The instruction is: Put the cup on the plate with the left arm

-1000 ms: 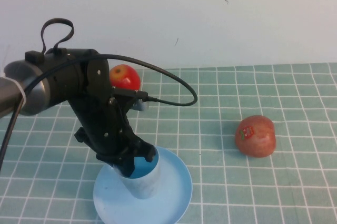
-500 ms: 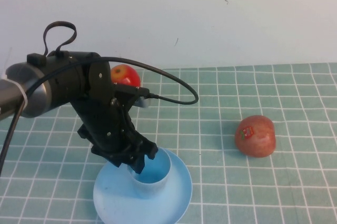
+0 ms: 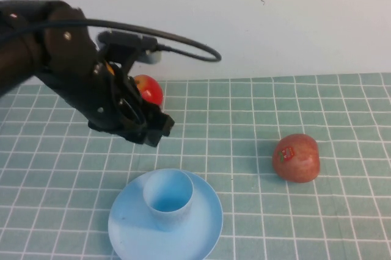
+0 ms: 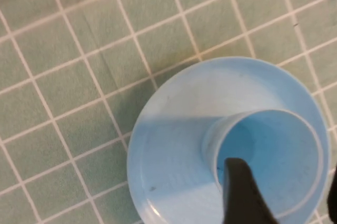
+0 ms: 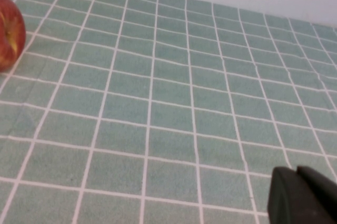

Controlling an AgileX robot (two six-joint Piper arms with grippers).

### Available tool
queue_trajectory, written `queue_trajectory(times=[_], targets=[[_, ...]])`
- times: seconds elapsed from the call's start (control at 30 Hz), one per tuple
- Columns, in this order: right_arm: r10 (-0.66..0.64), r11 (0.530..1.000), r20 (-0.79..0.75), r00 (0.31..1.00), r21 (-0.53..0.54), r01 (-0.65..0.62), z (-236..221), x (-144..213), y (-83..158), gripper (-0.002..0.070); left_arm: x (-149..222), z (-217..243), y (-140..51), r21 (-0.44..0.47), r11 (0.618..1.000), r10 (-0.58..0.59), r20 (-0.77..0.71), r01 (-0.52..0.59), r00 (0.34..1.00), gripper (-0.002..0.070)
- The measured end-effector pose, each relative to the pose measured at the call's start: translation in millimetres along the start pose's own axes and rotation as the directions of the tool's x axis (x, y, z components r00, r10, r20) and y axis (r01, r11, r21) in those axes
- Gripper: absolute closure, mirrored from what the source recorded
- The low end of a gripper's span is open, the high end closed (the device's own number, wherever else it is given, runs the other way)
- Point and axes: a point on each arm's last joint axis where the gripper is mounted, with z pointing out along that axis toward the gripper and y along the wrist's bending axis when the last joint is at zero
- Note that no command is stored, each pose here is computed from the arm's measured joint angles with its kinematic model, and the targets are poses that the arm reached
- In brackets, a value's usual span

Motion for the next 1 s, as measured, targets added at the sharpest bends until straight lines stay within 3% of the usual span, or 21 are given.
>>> queue_trajectory(times=[0.07,0.13,0.23,0.43,0.63,1.0], targets=[[0.0,1.0,0.0,1.0,0.0,0.0,0,0,0,0.0678,3,-29,-4.7,0.013,1.0,0.006,0.053,-0.007,0.999,0.0401],[0.0,1.0,0.0,1.0,0.0,0.0,0,0,0,0.0678,13,-60,-10.4,0.037,0.999,0.028,0.11,-0.032,0.994,0.0545],[0.0,1.0,0.0,1.0,0.0,0.0,0,0,0,0.0678,34,-101,-20.8,0.099,0.993,0.042,0.221,-0.065,0.974,0.0635],[0.0,1.0,0.0,1.0,0.0,0.0,0,0,0,0.0678,103,-163,-30.0,0.158,0.985,-0.004,0.446,-0.074,0.895,0.0667],[0.0,1.0,0.0,1.0,0.0,0.0,0,0,0,0.0678,163,-169,-25.7,0.147,0.988,-0.035,0.512,-0.048,0.858,0.0669],[0.0,1.0,0.0,1.0,0.0,0.0,0,0,0,0.0678,188,-156,-23.1,0.133,0.99,-0.012,0.425,-0.05,0.905,0.0672]])
